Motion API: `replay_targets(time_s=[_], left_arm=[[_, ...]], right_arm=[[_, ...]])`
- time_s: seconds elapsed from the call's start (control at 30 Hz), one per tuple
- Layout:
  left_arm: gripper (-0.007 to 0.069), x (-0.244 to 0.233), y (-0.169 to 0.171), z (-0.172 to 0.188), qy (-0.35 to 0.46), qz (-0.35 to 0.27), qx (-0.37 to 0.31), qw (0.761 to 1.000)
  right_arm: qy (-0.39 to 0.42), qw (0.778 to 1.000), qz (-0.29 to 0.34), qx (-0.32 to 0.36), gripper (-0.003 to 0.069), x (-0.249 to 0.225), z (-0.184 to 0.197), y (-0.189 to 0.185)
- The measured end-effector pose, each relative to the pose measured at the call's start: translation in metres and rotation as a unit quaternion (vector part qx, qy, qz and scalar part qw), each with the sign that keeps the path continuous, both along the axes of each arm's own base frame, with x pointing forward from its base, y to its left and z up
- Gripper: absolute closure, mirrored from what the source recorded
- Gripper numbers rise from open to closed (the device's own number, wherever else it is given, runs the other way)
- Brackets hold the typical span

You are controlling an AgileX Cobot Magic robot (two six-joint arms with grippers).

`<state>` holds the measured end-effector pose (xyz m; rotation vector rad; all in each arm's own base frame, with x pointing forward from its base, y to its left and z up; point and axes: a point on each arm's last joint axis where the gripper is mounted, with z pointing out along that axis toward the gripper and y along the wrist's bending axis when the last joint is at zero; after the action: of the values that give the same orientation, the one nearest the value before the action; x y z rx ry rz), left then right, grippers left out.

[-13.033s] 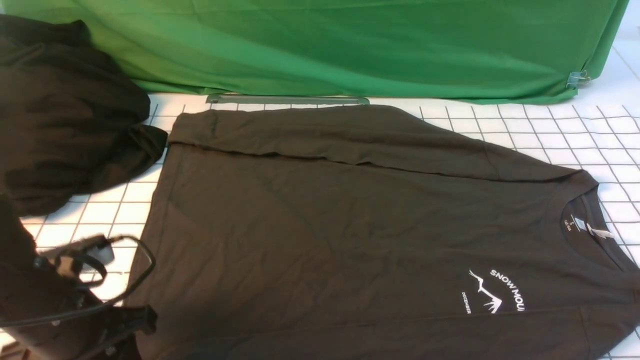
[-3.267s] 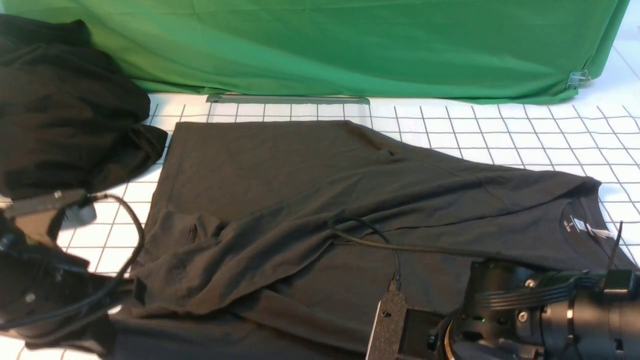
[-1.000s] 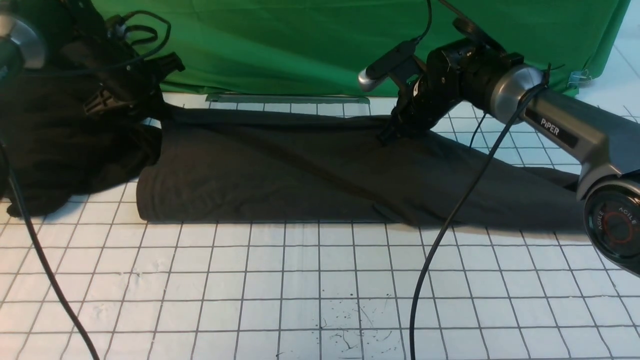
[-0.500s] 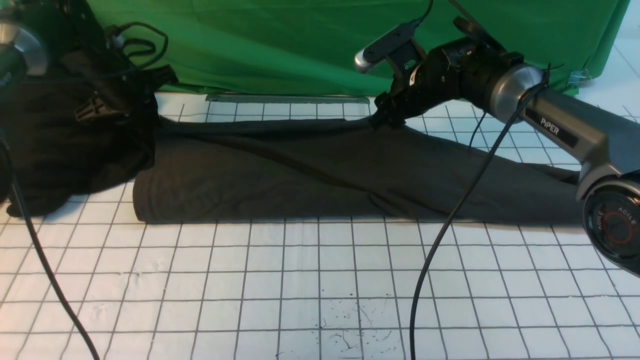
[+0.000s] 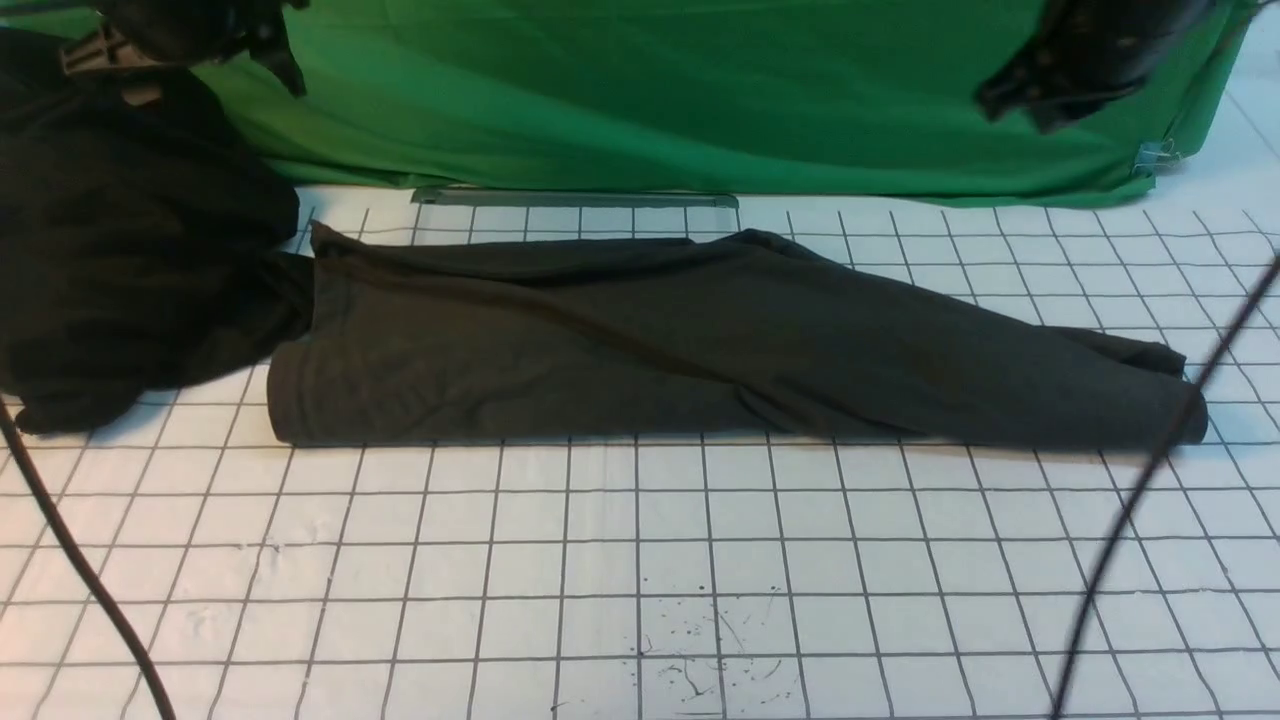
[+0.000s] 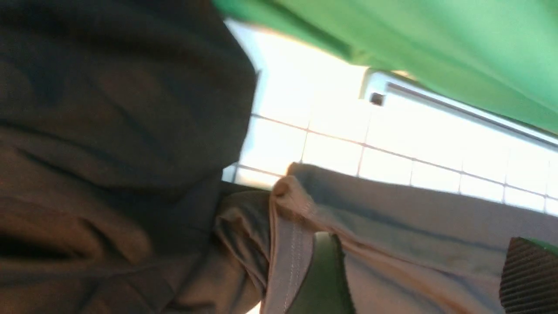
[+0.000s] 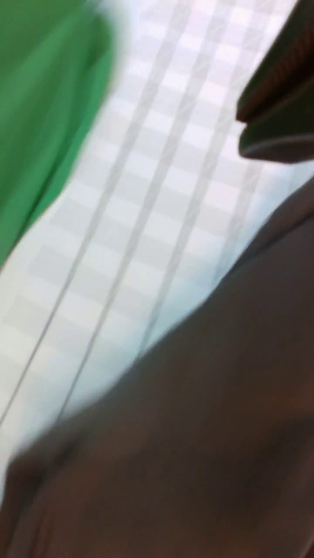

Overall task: Fold a long-sleeved shirt over a white checkered tablecloth.
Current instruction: 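Fold the black garment in half by bringing its near edge over to the far edge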

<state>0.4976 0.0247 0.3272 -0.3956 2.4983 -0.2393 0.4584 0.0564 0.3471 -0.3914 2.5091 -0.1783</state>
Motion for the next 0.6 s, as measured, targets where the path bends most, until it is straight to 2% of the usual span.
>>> replay_targets(time_s=[0.03, 0.07, 0.13, 0.17, 0.2, 0.23, 0.27, 0.3, 0.37, 0.5, 0.6], left_arm=[[0.0165, 0.0, -0.001, 0.0, 0.001, -0.008, -0.004, 1.0], [0.0169, -0.001, -0.001, 0.002, -0.001, -0.008, -0.004, 1.0], [0.0239, -0.001, -0.006, -0.005, 0.008, -0.029, -0.021, 0.999], [0.0322, -0.001, -0.009, -0.01, 0.015, -0.046, -0.033, 0.998], [0.0346, -0.001, -0.012, -0.014, 0.02, -0.054, -0.043, 0.997], [0.0435, -0.001, -0.014, -0.02, 0.028, -0.067, -0.05, 0.996], [0.0449, -0.001, -0.015, -0.023, 0.032, -0.069, -0.05, 0.996], [0.0534, -0.002, -0.019, -0.034, 0.05, -0.082, -0.049, 0.994], [0.0602, -0.002, -0.022, -0.056, 0.084, -0.096, -0.047, 0.991], [0.0624, 0.001, -0.023, -0.095, 0.132, -0.1, -0.052, 0.985], [0.0624, 0.006, -0.024, -0.117, 0.149, -0.1, -0.063, 0.982]], right_arm=[[0.002, 0.999, -0.039, 0.016, 0.0654, -0.008, 0.01, -0.027], [0.003, 0.999, -0.039, 0.018, 0.0654, -0.008, 0.01, -0.027], [0.026, 0.995, -0.087, 0.05, 0.0661, -0.026, 0.011, -0.067], [0.047, 0.99, -0.108, 0.073, 0.0662, -0.035, 0.004, -0.084], [0.059, 0.987, -0.12, 0.087, 0.0662, -0.042, 0.0, -0.092], [0.086, 0.981, -0.135, 0.106, 0.0662, -0.05, -0.013, -0.102], [0.089, 0.98, -0.137, 0.111, 0.0662, -0.052, -0.013, -0.103], [0.116, 0.974, -0.151, 0.123, 0.0662, -0.06, -0.031, -0.111], [0.152, 0.966, -0.161, 0.131, 0.0659, -0.067, -0.06, -0.115], [0.182, 0.959, -0.164, 0.141, 0.065, -0.076, -0.098, -0.112], [0.185, 0.958, -0.164, 0.144, 0.0643, -0.079, -0.11, -0.11]])
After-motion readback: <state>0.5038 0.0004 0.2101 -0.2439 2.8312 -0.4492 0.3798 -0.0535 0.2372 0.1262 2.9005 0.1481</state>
